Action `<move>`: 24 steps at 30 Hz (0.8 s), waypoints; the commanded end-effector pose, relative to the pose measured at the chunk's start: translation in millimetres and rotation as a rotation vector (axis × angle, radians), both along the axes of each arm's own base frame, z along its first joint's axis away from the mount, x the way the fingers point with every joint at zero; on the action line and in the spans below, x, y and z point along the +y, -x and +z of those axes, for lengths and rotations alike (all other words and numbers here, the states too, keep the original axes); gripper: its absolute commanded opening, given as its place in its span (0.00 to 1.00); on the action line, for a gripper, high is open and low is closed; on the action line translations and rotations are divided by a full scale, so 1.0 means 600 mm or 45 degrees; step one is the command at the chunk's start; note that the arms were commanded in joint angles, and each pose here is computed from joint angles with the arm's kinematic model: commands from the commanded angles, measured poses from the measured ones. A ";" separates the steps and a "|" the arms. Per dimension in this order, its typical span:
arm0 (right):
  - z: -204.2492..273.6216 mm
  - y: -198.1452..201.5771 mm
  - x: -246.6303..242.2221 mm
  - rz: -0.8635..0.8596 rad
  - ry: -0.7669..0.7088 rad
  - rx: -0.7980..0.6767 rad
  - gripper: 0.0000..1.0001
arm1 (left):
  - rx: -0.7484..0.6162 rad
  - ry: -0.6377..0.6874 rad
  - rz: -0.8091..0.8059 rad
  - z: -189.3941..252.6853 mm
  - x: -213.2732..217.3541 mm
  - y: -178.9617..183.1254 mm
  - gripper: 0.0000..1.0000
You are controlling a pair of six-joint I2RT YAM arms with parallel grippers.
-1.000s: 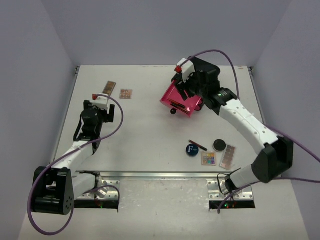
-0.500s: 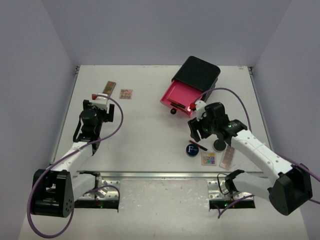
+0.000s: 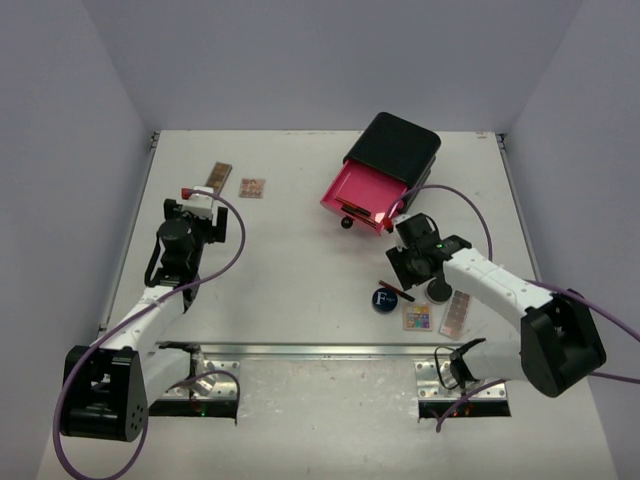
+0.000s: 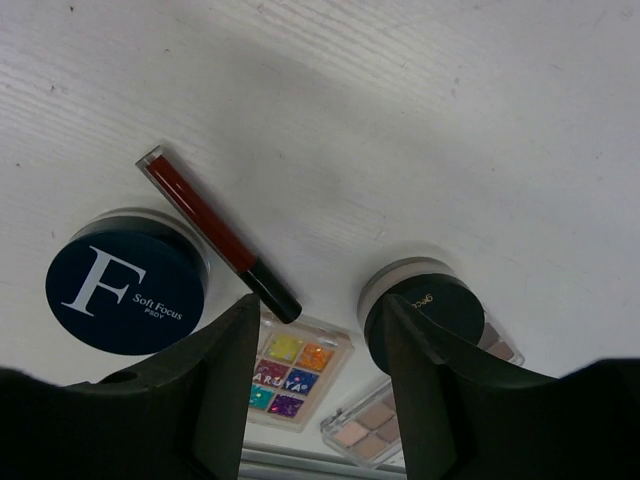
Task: Organize the makeup
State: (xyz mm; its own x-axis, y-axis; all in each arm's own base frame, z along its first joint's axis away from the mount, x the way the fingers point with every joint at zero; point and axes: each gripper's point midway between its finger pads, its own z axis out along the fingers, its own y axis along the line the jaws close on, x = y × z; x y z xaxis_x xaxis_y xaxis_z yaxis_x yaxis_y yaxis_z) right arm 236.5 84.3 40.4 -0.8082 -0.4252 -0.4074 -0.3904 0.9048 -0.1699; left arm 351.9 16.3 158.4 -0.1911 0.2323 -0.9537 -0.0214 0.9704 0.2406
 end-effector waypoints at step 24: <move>-0.075 -0.005 0.075 0.288 -0.180 0.019 0.48 | -0.067 -0.013 0.033 0.022 0.011 -0.005 0.81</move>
